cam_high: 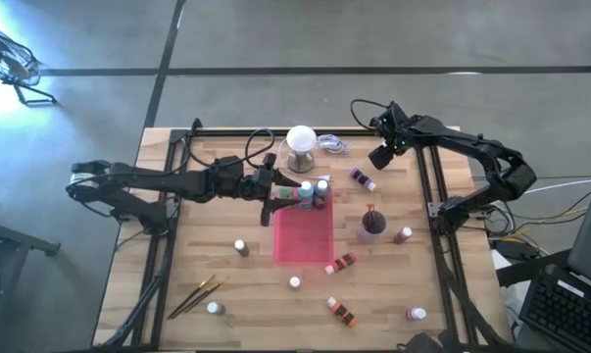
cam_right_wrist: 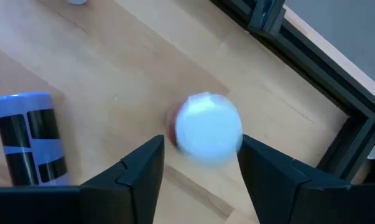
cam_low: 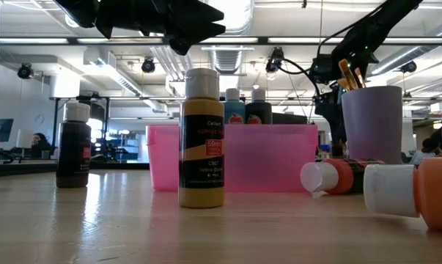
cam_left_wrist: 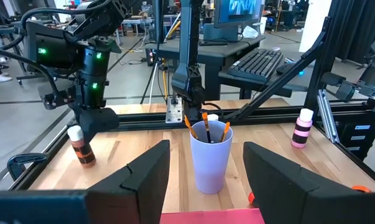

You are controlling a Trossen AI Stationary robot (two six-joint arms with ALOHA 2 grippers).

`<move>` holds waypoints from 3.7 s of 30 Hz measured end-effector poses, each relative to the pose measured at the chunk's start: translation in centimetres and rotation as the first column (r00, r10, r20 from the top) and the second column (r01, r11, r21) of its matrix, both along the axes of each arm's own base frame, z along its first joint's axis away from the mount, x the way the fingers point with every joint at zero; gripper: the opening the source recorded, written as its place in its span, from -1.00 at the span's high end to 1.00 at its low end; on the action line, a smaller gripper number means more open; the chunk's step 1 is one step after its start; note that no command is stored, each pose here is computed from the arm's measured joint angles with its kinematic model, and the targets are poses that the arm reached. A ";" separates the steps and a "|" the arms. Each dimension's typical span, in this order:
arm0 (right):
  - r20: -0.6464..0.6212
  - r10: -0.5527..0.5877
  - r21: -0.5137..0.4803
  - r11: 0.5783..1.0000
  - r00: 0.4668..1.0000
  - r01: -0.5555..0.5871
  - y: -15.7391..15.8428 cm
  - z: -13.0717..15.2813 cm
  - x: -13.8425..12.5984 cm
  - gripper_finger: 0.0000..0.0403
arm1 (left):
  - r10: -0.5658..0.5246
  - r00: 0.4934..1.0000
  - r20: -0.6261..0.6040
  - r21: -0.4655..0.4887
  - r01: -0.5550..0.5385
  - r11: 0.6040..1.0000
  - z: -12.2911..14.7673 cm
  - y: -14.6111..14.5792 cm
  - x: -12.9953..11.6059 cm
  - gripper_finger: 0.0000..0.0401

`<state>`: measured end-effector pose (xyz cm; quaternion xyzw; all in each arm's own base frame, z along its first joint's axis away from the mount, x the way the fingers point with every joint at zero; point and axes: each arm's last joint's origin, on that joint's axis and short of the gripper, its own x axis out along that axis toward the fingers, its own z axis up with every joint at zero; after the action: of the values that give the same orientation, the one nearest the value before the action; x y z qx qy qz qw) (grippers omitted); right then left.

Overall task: Pick & Place Paint Supplies
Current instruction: Put the small red paint bottle into the red bin

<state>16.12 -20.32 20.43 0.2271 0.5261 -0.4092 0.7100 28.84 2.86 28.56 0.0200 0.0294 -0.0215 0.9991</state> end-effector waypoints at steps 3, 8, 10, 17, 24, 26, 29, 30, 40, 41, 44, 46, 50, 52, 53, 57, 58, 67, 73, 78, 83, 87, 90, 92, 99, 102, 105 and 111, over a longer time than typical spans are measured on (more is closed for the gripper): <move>-0.005 0.012 -0.001 1.000 1.000 -0.012 0.0 -0.1 0.0 0.03 | 0.000 1.000 0.000 0.000 0.000 1.000 0.0 0.0 0.0 -0.04; -0.003 0.014 -0.005 1.000 1.000 -0.014 -0.1 0.0 0.0 0.23 | 0.000 1.000 0.000 0.000 0.000 1.000 0.0 0.0 0.0 -0.04; 0.001 0.015 -0.010 1.000 1.000 -0.015 -0.1 0.0 0.1 0.31 | 0.000 1.000 0.000 0.000 0.000 1.000 0.0 0.0 0.0 -0.04; 0.013 0.017 -0.026 1.000 1.000 -0.017 -0.3 0.1 0.2 0.41 | 0.000 1.000 0.000 0.000 0.000 1.000 0.0 0.0 0.0 -0.04; 0.014 0.018 -0.028 0.999 1.000 -0.018 -0.3 0.1 0.2 0.21 | 0.000 1.000 0.000 0.000 0.000 1.000 0.0 0.0 0.0 -0.04; 0.017 0.018 -0.032 0.999 1.000 -0.018 -0.3 0.1 0.2 0.14 | 0.000 1.000 0.000 0.000 0.000 1.000 0.0 0.0 0.0 -0.04; 0.017 0.022 -0.035 0.999 1.000 -0.021 -0.3 0.2 0.3 0.05 | 0.000 1.000 0.000 0.000 0.000 1.000 0.0 0.0 0.0 -0.04; 0.020 0.022 -0.038 0.999 1.000 -0.021 -0.4 0.2 0.3 0.02 | 0.000 1.000 0.000 0.000 0.000 1.000 0.0 0.0 0.0 -0.04; 0.053 0.024 -0.083 0.996 0.998 -0.020 -0.8 0.4 0.5 -0.05 | 0.000 1.000 0.000 0.000 0.000 1.000 0.0 0.0 0.0 -0.04; 0.052 0.024 -0.082 0.996 0.998 -0.020 -0.8 0.3 0.5 -0.03 | 0.000 1.000 0.000 0.000 0.000 1.000 0.0 0.0 0.0 -0.04; 0.051 0.025 -0.086 0.996 0.998 -0.021 -0.9 0.3 0.6 0.02 | 0.000 1.000 0.000 0.000 0.000 1.000 0.0 0.0 0.0 -0.04; 0.049 0.025 -0.098 0.995 0.998 -0.020 -1.0 0.4 0.6 0.06 | 0.000 1.000 0.000 0.000 0.000 1.000 0.0 0.0 0.0 -0.04; 0.013 0.005 -0.127 0.992 1.000 -0.004 -1.1 0.4 0.5 0.15 | 0.000 1.000 0.000 0.000 0.000 1.000 0.0 0.0 0.0 -0.04; 0.013 0.005 -0.127 0.992 1.000 -0.003 -1.1 0.4 0.5 0.21 | 0.000 1.000 0.000 0.000 0.000 1.000 0.0 0.0 0.0 -0.04; 0.013 0.007 -0.127 0.992 1.000 -0.005 -1.1 0.4 0.5 0.23 | 0.000 1.000 0.000 0.000 0.000 1.000 0.0 0.0 0.0 -0.04; 0.014 0.016 -0.125 0.992 1.000 -0.014 -1.0 0.3 0.5 0.36 | 0.000 1.000 0.000 0.000 0.000 1.000 0.0 0.0 0.0 -0.04; 0.015 0.018 -0.125 0.992 1.000 -0.016 -1.0 0.3 0.5 0.40 | 0.000 1.000 0.000 0.000 0.000 1.000 0.0 0.0 0.0 -0.04; 0.029 0.065 -0.100 0.993 0.997 -0.062 -0.9 0.4 0.5 0.46 | 0.000 1.000 0.000 0.000 0.000 1.000 0.0 0.0 0.0 -0.04; 0.013 0.091 -0.072 0.993 0.996 -0.090 -0.4 1.8 0.2 0.46 | 0.000 1.000 0.000 0.000 0.000 1.000 0.0 0.0 0.0 -0.04; 0.042 0.101 -0.121 0.988 0.994 -0.096 0.3 4.5 -0.2 0.46 | 0.000 1.000 0.000 0.000 0.000 1.000 0.0 0.0 0.0 -0.04; 0.150 0.156 -0.188 0.974 0.976 -0.127 1.9 7.5 -0.7 0.46 | 0.000 1.000 0.000 0.000 0.000 1.000 0.0 0.0 0.0 -0.04; 0.292 0.264 -0.223 0.953 0.919 -0.203 3.9 9.7 -0.9 0.46 | 0.000 1.000 0.000 0.000 0.000 1.000 0.0 0.0 0.0 -0.04; 0.356 0.332 -0.261 0.933 0.873 -0.249 5.5 11.1 -1.0 0.46 | 0.000 1.000 0.000 0.000 0.000 1.000 0.0 0.0 0.0 -0.04; 0.380 0.378 -0.296 0.914 0.844 -0.277 6.6 12.1 -1.0 0.46 | 0.000 1.000 0.000 0.000 0.000 1.000 0.0 0.0 0.0 -0.04; 0.457 0.584 -0.476 0.798 0.671 -0.370 10.6 16.2 -0.5 0.46 | 0.000 1.000 0.000 0.000 0.000 1.000 0.0 0.0 0.0 -0.04; 0.489 0.668 -0.519 0.740 0.561 -0.428 12.3 17.5 -0.2 0.46 | 0.000 1.000 0.000 0.000 0.000 1.000 0.0 0.0 0.0 -0.04; 0.501 0.727 -0.536 0.687 0.470 -0.491 13.9 18.3 0.3 0.46 | 0.000 1.000 0.000 0.000 0.000 1.000 0.0 0.0 0.0 -0.04; 0.506 0.799 -0.543 0.588 0.326 -0.600 16.9 18.5 1.7 0.46 | 0.000 1.000 0.000 0.000 0.000 1.000 0.0 0.0 0.0 -0.04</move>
<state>17.83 -3.41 38.95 0.0192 0.1957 -0.0009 0.9805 28.84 2.87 28.58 0.0199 0.0293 -0.0213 0.9991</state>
